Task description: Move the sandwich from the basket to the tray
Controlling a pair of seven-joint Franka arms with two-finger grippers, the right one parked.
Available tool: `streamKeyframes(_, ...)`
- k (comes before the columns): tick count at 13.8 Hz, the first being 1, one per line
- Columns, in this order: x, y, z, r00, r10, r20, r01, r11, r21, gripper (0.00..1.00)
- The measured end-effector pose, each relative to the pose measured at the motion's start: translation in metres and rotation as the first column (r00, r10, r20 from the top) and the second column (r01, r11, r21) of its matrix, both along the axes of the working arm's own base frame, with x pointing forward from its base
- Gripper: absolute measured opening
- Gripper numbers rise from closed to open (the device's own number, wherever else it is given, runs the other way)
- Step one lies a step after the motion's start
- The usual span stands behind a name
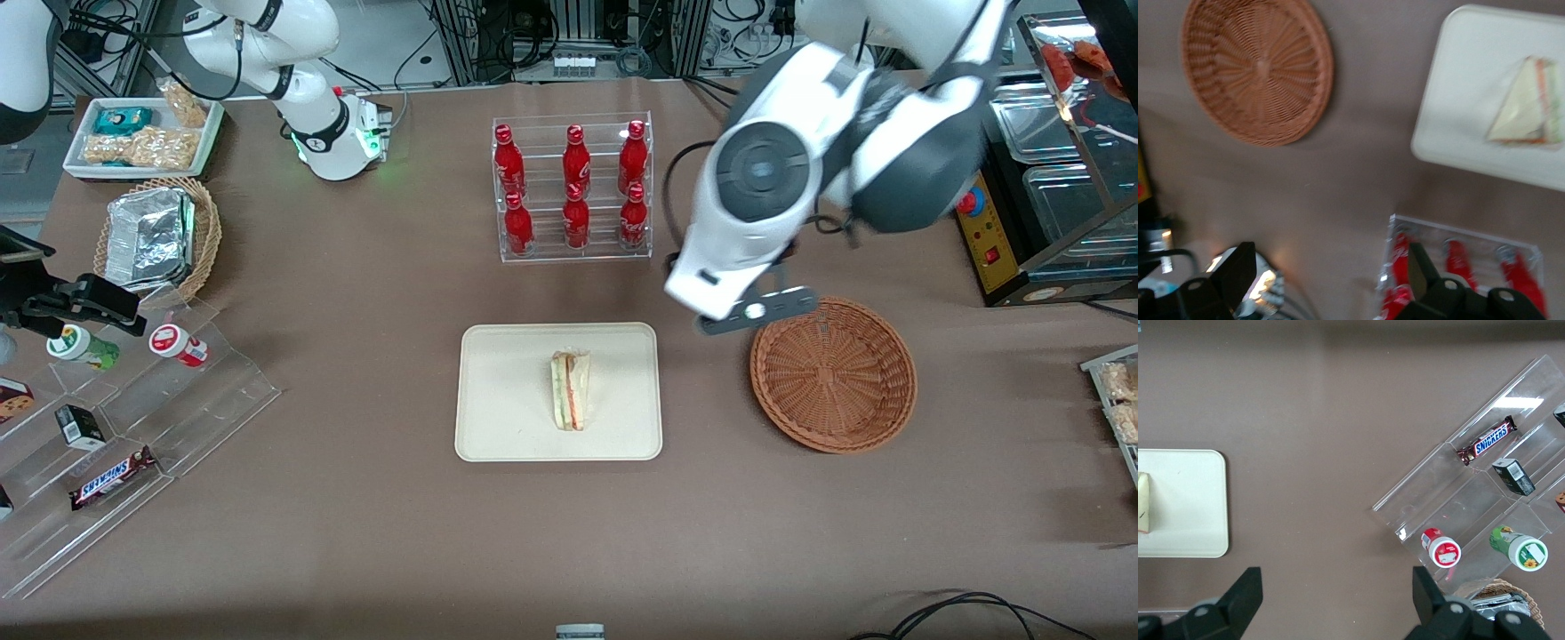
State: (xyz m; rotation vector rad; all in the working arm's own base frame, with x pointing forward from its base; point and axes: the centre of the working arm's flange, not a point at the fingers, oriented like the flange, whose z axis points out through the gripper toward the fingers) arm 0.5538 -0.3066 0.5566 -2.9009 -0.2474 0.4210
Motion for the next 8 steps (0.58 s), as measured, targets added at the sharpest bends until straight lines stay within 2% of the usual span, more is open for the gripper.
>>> streamKeyframes(3, 0.005, 0.102, 0.026, 0.999, 0.025, -0.045, -0.024, 1.000, 0.011, 1.00)
streamKeyframes(6, -0.004, 0.179, 0.034, 0.994, 0.086, -0.067, -0.084, 0.996, 0.029, 1.00)
streamKeyframes(8, -0.011, 0.210, 0.032, 0.986, 0.145, -0.081, -0.144, 0.989, 0.016, 1.00)
